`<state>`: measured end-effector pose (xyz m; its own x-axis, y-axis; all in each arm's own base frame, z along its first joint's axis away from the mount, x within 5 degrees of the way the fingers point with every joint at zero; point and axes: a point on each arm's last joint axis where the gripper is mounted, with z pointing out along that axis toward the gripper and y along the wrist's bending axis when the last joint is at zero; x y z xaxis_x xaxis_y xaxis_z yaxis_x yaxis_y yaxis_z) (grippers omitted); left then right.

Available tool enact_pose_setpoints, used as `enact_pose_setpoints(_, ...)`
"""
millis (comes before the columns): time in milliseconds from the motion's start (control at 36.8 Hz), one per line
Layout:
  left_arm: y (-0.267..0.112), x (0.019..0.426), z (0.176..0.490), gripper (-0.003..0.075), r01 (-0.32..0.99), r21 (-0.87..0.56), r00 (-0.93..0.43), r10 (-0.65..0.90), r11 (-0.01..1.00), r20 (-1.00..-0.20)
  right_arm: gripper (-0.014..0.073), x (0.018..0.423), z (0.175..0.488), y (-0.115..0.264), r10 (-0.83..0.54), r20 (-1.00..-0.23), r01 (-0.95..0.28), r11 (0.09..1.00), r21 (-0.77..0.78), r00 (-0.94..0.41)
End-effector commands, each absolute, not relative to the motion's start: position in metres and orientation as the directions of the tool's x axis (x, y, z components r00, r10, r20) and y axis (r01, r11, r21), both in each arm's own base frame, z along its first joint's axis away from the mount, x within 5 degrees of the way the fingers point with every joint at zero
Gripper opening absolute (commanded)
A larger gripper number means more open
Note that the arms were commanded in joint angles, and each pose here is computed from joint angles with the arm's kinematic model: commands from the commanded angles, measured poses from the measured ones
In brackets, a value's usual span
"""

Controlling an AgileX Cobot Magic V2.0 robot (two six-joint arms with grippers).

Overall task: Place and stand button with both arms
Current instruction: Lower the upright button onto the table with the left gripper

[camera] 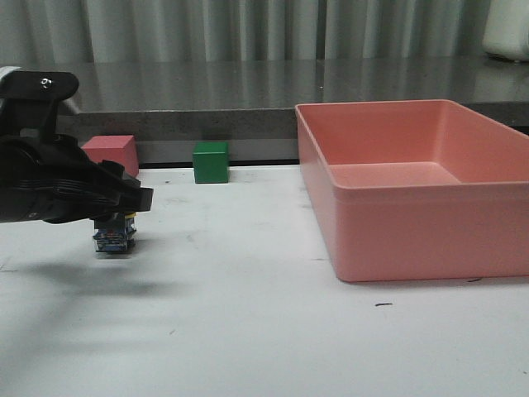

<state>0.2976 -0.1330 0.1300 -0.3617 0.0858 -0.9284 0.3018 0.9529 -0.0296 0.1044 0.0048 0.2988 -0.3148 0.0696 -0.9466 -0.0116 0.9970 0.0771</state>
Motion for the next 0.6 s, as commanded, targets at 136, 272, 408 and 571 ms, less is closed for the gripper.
enact_pose_setpoints(136, -0.1359, 0.3021, 0.1527, 0.0455, 0.299, -0.042, -0.239, 0.032, 0.953, -0.971, -0.0068, 0.1058, 0.3149, 0.005, 0.048, -0.976, -0.028, 0.998, 0.055, -0.21)
enact_pose_setpoints(272, -0.1359, 0.302, 0.1524, 0.0516, 0.299, -0.042, -0.242, 0.033, 0.953, -0.97, -0.0068, 0.1058, 0.3149, 0.005, 0.048, -0.976, -0.028, 0.998, 0.055, -0.21)
enact_pose_setpoints(408, -0.1359, 0.302, 0.1524, 0.0528, 0.299, -0.042, -0.242, 0.033, 0.953, -0.97, -0.0068, 0.1058, 0.3149, 0.005, 0.048, -0.976, -0.028, 0.998, 0.055, -0.21)
enact_pose_setpoints(571, -0.1399, 0.2988, 0.1622, 0.0528, 0.316, -0.046, -0.221, 0.026, 0.948, -0.975, -0.0068, 0.1058, 0.3149, 0.005, 0.048, -0.976, -0.028, 0.998, 0.055, -0.21)
